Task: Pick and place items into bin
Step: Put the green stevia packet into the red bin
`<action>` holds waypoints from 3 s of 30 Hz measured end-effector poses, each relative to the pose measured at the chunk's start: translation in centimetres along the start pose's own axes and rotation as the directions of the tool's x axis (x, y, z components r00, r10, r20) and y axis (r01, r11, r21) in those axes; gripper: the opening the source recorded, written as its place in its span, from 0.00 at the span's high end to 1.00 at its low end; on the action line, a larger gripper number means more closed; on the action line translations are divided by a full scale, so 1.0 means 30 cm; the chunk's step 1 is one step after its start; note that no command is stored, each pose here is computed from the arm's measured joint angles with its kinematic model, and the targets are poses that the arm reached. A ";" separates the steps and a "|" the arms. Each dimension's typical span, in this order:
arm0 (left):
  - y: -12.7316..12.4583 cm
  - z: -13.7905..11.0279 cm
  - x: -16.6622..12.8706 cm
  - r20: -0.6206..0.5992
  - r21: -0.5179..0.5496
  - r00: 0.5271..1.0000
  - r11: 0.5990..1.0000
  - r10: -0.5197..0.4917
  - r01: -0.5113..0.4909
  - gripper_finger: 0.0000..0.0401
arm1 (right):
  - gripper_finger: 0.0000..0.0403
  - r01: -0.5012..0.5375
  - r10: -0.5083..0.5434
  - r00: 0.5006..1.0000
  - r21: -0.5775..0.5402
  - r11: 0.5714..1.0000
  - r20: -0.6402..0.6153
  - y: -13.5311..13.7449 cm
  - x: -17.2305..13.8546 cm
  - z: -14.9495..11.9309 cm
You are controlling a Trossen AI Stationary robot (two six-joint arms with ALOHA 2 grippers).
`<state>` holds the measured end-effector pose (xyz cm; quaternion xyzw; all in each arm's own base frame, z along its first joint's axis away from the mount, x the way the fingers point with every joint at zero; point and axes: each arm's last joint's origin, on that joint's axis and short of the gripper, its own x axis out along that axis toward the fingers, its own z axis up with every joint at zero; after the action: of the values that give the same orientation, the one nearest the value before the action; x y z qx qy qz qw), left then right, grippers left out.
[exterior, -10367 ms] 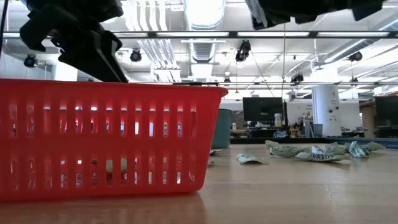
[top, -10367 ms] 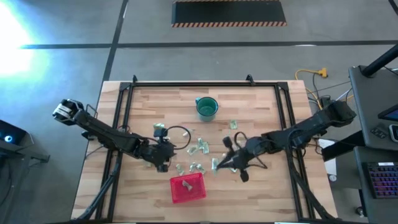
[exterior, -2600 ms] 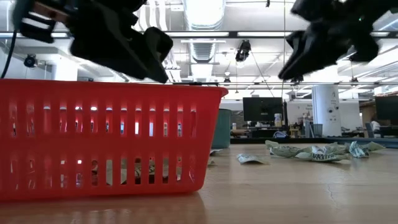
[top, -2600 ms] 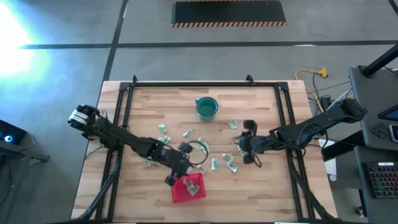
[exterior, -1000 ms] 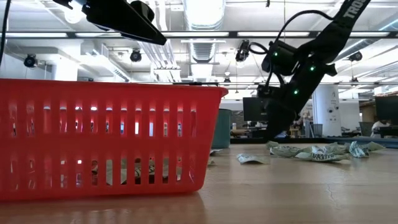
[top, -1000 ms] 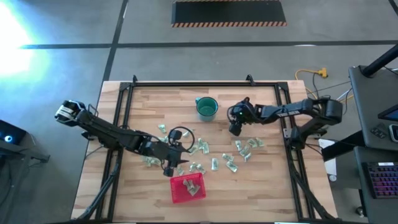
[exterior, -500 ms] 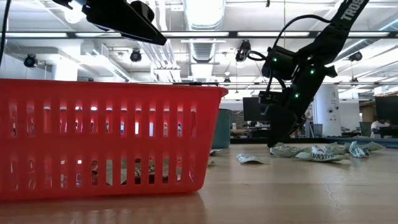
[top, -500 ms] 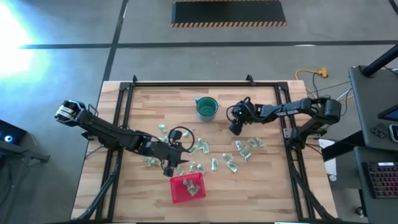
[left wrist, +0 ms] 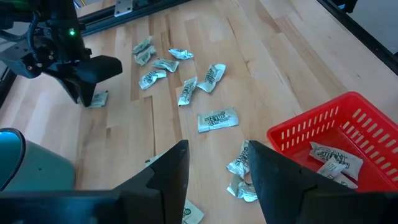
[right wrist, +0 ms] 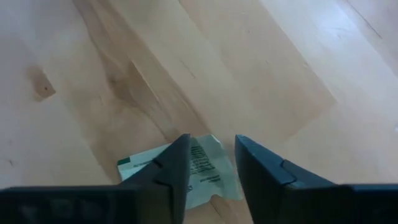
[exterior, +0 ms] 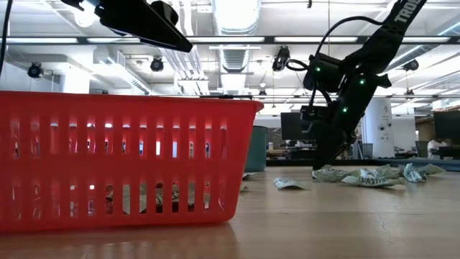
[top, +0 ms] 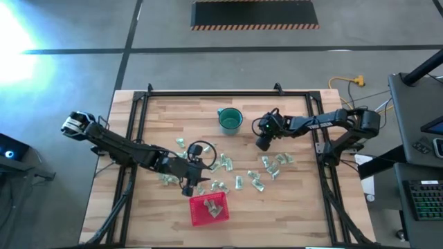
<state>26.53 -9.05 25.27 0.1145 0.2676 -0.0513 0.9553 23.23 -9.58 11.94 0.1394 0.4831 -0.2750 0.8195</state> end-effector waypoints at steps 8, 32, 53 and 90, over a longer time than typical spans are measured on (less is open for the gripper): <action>0.000 0.000 0.000 0.000 0.000 1.000 1.000 0.000 0.000 0.63 | 0.96 0.003 -0.003 1.000 -0.009 1.000 -0.011 0.000 -0.003 0.004; -0.001 -0.001 0.000 -0.001 0.001 1.000 1.000 -0.001 0.001 0.63 | 0.98 -0.084 0.116 0.977 -0.174 0.981 0.181 0.092 -0.158 0.037; 0.000 -0.007 0.001 -0.018 0.005 1.000 1.000 0.000 0.000 0.63 | 0.98 -0.221 0.492 0.792 -0.581 0.783 0.362 0.421 -0.373 0.045; 0.006 -0.073 -0.014 -0.220 -0.031 0.974 0.997 0.056 -0.065 0.63 | 0.98 -0.355 0.714 0.699 -0.841 0.407 0.050 0.921 -0.256 0.098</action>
<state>25.11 -8.32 23.70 0.1096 0.3685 -0.0042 0.9231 38.56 13.78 19.03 -0.1403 0.2971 0.2268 0.9168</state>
